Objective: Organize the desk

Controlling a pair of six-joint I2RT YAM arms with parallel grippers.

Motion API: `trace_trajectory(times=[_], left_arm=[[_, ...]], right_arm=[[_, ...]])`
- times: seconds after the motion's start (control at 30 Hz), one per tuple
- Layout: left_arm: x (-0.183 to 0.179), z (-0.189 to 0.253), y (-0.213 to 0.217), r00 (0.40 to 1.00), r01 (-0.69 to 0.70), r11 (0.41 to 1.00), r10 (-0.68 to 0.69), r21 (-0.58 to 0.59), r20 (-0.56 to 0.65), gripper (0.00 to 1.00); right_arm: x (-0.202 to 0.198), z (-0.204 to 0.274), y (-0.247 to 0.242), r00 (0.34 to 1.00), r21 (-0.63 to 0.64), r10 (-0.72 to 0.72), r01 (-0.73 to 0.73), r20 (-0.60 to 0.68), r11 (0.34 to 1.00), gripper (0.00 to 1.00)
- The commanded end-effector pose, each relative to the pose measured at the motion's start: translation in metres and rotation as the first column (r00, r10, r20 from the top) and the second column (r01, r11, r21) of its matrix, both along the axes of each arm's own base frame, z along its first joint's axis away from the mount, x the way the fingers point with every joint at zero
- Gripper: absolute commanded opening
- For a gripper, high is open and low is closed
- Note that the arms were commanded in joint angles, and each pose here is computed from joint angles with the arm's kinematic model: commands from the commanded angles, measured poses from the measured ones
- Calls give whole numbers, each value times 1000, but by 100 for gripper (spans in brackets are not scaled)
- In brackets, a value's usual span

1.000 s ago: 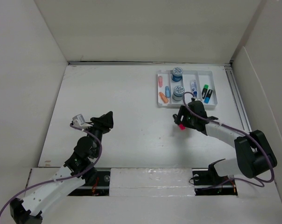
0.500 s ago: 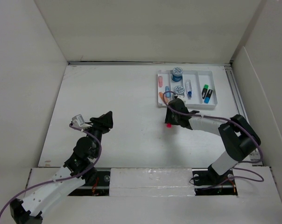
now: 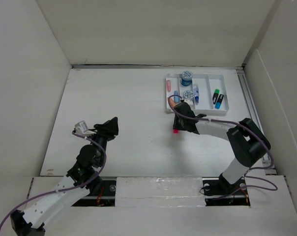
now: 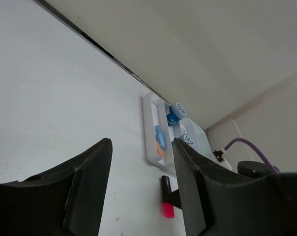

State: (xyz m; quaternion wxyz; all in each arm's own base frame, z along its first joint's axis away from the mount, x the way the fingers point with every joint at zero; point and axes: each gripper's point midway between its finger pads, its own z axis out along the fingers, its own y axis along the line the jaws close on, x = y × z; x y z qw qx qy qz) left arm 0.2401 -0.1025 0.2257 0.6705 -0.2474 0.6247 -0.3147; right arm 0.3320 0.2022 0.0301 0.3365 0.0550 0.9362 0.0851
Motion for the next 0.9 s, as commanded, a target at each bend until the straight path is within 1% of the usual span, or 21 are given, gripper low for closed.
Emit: trace_trajectory(times=[0.0,0.03,0.07,0.1,0.13,0.17,0.23,0.27,0.3,0.37,0.4,0.47,0.5,0.53,0.57,0.6,0.63,0.67,0.7,0.73,0.87], left_arm=[[2,5,0,1000,-8,1000,8,-3,12,49],[2,5,0,1000,-5,1000,5,-4,13,49],[3,2,-2,1000,-3,1000,3,8,9,49],[3,3,-2,1000,-3,1000,3,6,11,49],[4,2,-3,1000,0,1000,0,9,8,49],[5,1,-4,1000,0,1000,0,17,-1,49],[5,2,-5,1000,5,1000,-5,25,-9,49],[5,2,-5,1000,5,1000,-5,23,-8,49],[5,2,-6,1000,6,1000,-6,22,-3,49],[5,0,-5,1000,3,1000,-3,24,-4,49],[5,1,-4,1000,2,1000,-1,26,-7,49],[4,2,-6,1000,9,1000,-9,22,-3,49],[4,1,-6,1000,9,1000,-9,18,3,49],[4,1,-6,1000,9,1000,-9,19,4,49],[5,1,-6,1000,9,1000,-9,21,2,49],[5,1,-5,1000,6,1000,-6,26,-4,49],[5,1,-5,1000,6,1000,-6,28,-6,49],[5,1,-6,1000,8,1000,-8,25,-5,49],[5,0,-5,1000,6,1000,-6,26,-4,49],[5,1,-5,1000,4,1000,-4,26,-3,49],[4,1,-5,1000,8,1000,-7,26,-6,49]], right_arm=[[0,34,-8,998,-11,5,-4,64,1000,10],[6,58,-10,993,17,-5,3,121,1000,10],[20,82,-26,983,30,-42,37,178,999,10],[20,82,-26,983,32,-40,35,178,999,11],[30,98,-31,974,49,-56,46,219,998,11],[41,110,-48,965,46,-88,79,248,996,11],[60,129,-62,948,60,-124,111,293,992,11],[68,128,-72,944,53,-142,133,297,990,11],[79,130,-91,934,62,-188,178,305,982,11],[99,140,-109,914,82,-226,211,338,974,11],[109,133,-130,906,85,-265,251,329,964,11],[129,142,-145,901,121,-278,252,333,960,11],[136,131,-149,914,136,-275,244,299,960,11],[143,130,-167,905,148,-303,270,297,951,12],[149,130,-173,907,159,-304,267,293,950,12],[159,141,-173,908,192,-290,240,301,952,12],[167,128,-186,910,186,-311,267,273,946,12],[172,125,-193,909,180,-320,280,267,943,12],[183,135,-195,909,199,-311,263,278,944,12],[187,120,-200,918,190,-316,275,238,942,12],[208,108,-231,919,171,-341,310,200,935,13]])
